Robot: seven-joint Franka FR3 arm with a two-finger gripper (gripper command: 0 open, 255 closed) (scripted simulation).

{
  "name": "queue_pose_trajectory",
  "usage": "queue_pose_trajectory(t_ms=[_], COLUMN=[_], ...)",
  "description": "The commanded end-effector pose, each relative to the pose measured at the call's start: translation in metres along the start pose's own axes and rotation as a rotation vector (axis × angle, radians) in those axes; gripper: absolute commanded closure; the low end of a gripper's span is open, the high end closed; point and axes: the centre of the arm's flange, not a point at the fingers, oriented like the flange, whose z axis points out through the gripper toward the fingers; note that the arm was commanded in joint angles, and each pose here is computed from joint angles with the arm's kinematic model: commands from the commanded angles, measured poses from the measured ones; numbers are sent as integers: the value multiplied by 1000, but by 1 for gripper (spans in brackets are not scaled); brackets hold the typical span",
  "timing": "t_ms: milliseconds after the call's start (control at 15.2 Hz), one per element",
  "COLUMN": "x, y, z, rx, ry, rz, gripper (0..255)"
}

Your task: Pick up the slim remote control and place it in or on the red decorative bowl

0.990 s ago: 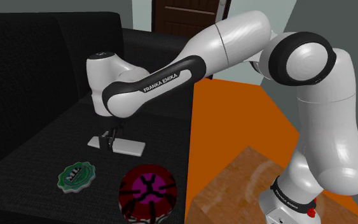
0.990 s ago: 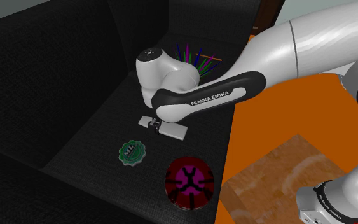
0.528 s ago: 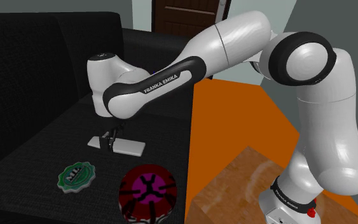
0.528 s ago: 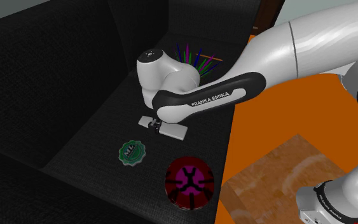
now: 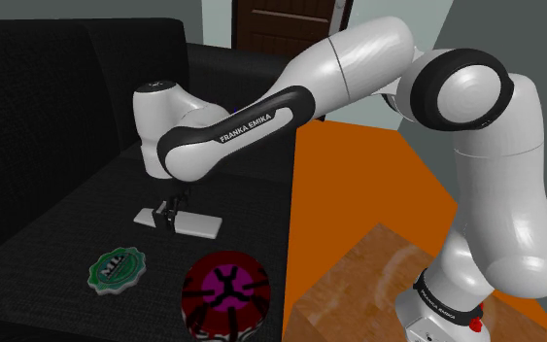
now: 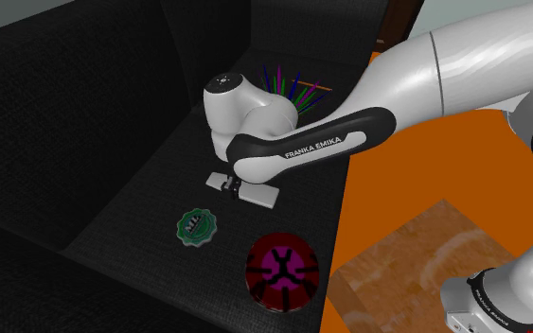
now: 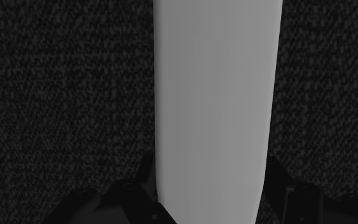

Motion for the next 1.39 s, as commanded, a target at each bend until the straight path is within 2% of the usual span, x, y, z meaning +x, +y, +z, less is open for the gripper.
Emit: queue_pose_trajectory(t_ms=[0,1320], x=[0,1], y=[0,2], z=[0,-100], rx=[0,0], ry=[0,0], rz=[0,0], gripper=[255,255])
